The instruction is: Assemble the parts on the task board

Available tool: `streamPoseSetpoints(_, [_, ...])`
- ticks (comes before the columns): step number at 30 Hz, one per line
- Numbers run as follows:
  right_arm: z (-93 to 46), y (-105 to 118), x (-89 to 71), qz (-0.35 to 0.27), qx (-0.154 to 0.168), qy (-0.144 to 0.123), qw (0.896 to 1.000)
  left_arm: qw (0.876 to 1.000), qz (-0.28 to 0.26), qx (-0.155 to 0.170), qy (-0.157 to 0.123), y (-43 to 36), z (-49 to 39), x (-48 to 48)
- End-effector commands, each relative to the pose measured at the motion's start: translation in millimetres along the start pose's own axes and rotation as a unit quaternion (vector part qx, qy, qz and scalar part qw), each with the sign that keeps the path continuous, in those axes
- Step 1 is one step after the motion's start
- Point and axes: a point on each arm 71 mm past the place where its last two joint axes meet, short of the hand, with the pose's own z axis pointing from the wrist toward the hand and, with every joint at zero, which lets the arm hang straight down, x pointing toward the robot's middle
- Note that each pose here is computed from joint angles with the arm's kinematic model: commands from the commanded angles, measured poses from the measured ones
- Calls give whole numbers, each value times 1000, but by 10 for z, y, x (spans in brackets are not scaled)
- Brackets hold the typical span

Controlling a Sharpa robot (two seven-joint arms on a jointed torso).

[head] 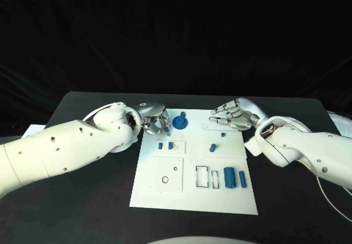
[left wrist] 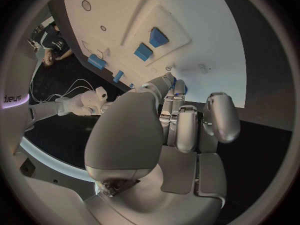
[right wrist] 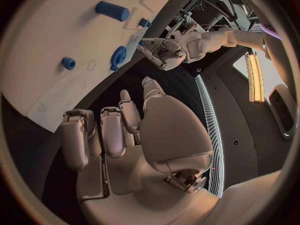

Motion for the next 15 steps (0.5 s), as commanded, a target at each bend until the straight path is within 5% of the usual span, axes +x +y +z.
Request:
streamPoseSetpoints(1, [0,5,15,0,-4,7,1000,1000,-6,1,19,9,-8,45])
streamPoseSetpoints(15, [2,10,21,0,-4,7,1000,1000,-13,2,26,5,-18,127])
